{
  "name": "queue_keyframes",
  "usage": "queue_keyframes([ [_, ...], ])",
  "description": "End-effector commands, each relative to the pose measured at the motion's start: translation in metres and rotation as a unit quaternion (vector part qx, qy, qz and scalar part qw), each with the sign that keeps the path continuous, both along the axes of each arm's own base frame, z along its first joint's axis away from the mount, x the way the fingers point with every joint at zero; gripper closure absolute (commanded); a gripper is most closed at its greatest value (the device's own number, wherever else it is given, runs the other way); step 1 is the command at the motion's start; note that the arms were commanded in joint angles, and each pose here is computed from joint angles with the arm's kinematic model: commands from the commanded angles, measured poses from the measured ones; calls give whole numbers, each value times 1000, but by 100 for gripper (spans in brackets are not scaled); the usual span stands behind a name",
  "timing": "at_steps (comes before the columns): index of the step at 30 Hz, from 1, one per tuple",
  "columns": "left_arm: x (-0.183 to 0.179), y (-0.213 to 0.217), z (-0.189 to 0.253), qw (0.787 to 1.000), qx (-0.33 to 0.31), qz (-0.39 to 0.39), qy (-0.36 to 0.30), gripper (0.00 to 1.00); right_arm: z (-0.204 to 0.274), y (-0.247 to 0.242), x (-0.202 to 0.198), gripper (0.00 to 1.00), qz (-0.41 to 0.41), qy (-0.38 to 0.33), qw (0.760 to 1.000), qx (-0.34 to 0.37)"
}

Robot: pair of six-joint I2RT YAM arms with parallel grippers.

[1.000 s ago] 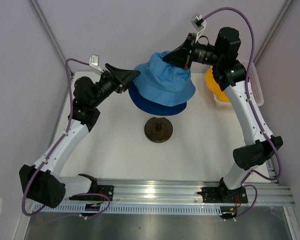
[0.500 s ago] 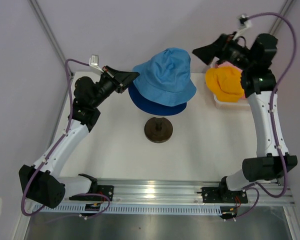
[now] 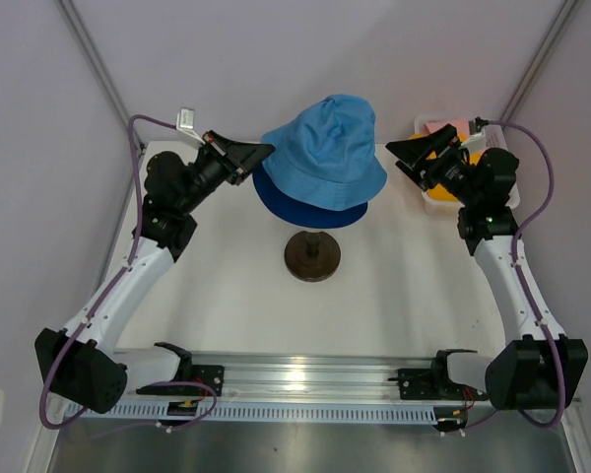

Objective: Stack the hats

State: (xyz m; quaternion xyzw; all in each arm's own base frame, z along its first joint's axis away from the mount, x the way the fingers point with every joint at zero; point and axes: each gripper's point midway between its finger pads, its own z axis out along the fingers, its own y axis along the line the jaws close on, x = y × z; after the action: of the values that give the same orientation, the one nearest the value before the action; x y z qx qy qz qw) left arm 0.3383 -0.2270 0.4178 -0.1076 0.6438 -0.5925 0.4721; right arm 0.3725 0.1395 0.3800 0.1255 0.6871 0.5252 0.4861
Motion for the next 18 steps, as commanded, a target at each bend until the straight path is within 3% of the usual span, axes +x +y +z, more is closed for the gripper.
queue_keyframes([
  [1,-16,0,25,999,4,-4,-44,99,40,16,-7,5,1,-49,997,54],
  [8,-19,-2,27,999,8,-5,-50,99,30,35,-5,28,28,-22,995,88],
  [12,-19,-3,26,999,12,-3,-48,99,19,36,-8,31,24,-4,997,68],
  [18,-20,-6,25,999,15,-1,-51,99,-18,30,-21,25,6,65,997,40],
])
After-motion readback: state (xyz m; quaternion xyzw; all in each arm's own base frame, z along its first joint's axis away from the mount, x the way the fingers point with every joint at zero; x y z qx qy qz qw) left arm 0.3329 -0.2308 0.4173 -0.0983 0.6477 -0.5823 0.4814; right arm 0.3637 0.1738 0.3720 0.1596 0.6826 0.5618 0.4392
